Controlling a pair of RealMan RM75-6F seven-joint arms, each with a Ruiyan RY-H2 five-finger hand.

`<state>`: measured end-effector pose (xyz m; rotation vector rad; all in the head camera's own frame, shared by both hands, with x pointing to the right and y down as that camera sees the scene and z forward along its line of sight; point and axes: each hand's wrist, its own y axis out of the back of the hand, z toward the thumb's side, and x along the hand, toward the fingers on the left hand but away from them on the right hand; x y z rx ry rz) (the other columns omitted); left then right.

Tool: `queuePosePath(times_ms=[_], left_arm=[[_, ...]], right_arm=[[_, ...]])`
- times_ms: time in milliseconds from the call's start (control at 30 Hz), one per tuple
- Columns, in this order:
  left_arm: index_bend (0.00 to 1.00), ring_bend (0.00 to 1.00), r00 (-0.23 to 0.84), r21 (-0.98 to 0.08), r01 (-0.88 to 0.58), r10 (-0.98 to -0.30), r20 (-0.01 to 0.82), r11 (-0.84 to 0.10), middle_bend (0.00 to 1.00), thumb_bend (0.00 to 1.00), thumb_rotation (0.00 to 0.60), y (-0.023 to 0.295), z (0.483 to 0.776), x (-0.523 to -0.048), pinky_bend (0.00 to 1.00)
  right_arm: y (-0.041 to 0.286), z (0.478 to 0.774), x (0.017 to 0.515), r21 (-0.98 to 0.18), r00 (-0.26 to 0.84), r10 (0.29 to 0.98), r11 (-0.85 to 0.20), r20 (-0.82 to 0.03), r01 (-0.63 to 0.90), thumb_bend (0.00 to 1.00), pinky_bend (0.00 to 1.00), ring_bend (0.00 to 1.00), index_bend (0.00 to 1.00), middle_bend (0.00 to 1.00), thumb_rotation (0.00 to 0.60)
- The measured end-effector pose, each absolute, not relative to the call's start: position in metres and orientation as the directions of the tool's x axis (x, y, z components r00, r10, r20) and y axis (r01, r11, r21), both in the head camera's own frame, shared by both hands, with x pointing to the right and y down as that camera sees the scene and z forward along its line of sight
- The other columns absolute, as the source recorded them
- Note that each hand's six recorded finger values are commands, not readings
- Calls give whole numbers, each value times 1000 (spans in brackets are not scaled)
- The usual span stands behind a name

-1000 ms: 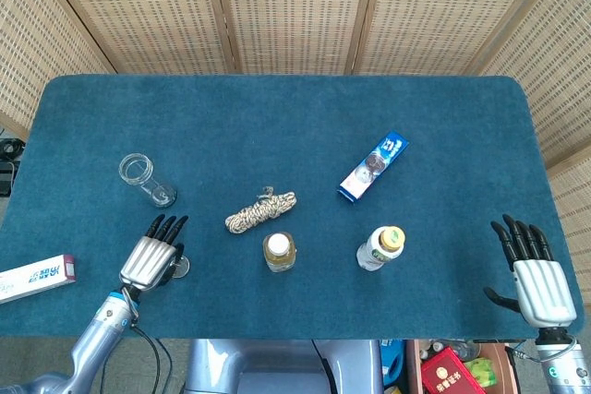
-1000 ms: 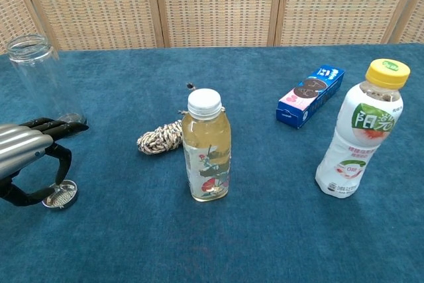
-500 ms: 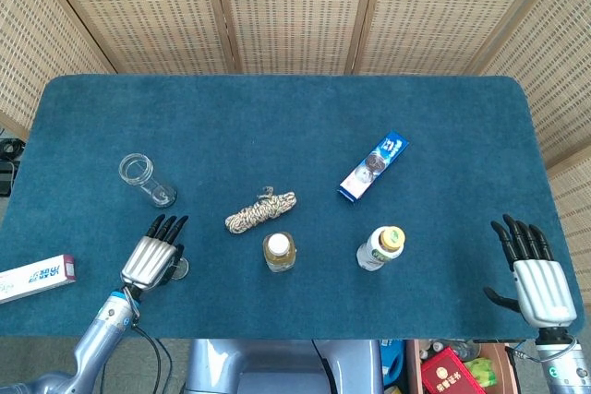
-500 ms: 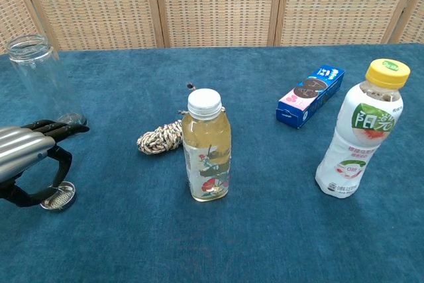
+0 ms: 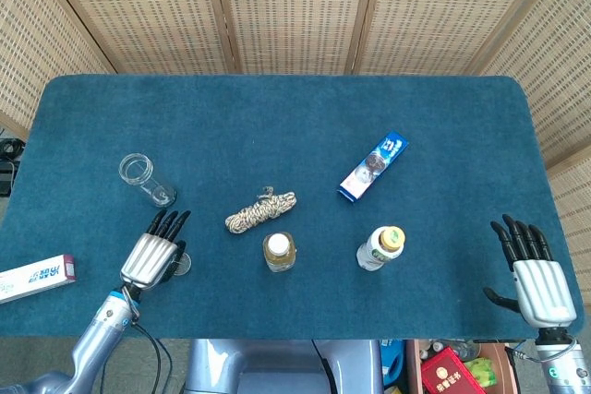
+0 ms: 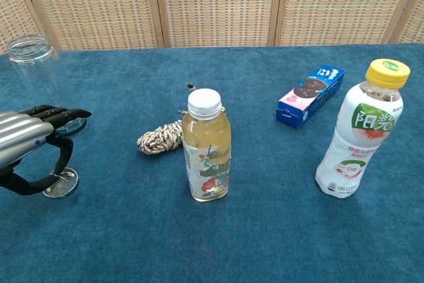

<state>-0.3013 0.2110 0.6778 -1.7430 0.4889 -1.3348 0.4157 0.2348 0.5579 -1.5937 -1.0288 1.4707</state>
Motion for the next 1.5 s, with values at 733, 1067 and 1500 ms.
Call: queuePosePath(times_ms=[733, 1067, 1500], left_arm=[[631, 0, 426, -910, 67, -813, 397, -409, 0, 415, 600, 147, 583, -280, 0], [632, 0, 397, -928, 107, -840, 369, -357, 0, 415, 600, 93, 556, -284, 0], [632, 0, 263, -909, 162, -871, 415, -384, 0, 415, 600, 44, 570, -322, 0]], right_arm=[[234, 556, 418, -907, 22, 910, -414, -413, 84, 24, 34, 0, 0, 0, 600], [235, 558, 416, -904, 23, 908, -419, -419, 77, 24, 34, 0, 0, 0, 600], [234, 560, 416, -902, 22, 905, -426, -426, 70, 24, 34, 0, 0, 0, 600]])
